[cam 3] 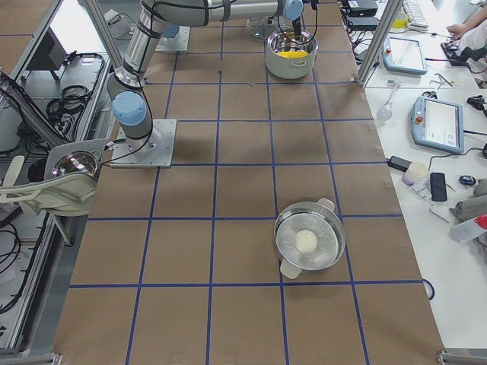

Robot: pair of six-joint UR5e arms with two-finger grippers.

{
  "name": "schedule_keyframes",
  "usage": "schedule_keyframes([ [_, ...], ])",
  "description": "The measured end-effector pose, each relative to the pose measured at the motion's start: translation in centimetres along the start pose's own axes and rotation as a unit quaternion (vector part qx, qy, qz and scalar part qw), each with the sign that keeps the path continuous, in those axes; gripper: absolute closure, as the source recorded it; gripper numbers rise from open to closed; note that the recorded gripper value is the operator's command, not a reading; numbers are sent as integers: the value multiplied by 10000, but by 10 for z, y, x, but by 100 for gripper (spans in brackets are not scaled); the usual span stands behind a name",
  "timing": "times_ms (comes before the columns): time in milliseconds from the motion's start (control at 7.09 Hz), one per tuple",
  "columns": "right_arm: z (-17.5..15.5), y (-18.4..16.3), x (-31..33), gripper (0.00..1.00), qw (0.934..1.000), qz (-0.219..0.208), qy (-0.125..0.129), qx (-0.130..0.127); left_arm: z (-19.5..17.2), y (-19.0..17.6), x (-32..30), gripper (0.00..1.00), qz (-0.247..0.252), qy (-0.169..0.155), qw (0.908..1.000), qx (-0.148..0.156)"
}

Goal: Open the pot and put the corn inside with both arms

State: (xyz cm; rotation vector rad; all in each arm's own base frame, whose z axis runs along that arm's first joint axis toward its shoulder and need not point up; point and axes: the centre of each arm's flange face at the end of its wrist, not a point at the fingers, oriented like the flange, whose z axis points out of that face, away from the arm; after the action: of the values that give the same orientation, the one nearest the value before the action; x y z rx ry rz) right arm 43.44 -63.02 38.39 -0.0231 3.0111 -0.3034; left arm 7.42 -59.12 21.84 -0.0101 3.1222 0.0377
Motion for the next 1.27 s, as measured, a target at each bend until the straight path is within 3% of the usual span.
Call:
schedule_keyframes([
  [282, -55, 5, 47, 0, 9989, 232, 210, -346, -7, -2, -1, 0, 16, -50, 10000, 72],
  [564, -103, 12, 110, 0, 9951, 523, 405, -737, -43, 0, 6, 0, 49, -81, 9999, 104],
  [987, -169, 48, 212, 0, 9907, 339, 499, -1222, -158, 4, 56, 0, 53, -36, 9999, -86],
  [1269, -181, 85, 240, 0, 9874, 225, 527, -1473, -235, 19, 116, 0, 83, -189, 9998, 53],
])
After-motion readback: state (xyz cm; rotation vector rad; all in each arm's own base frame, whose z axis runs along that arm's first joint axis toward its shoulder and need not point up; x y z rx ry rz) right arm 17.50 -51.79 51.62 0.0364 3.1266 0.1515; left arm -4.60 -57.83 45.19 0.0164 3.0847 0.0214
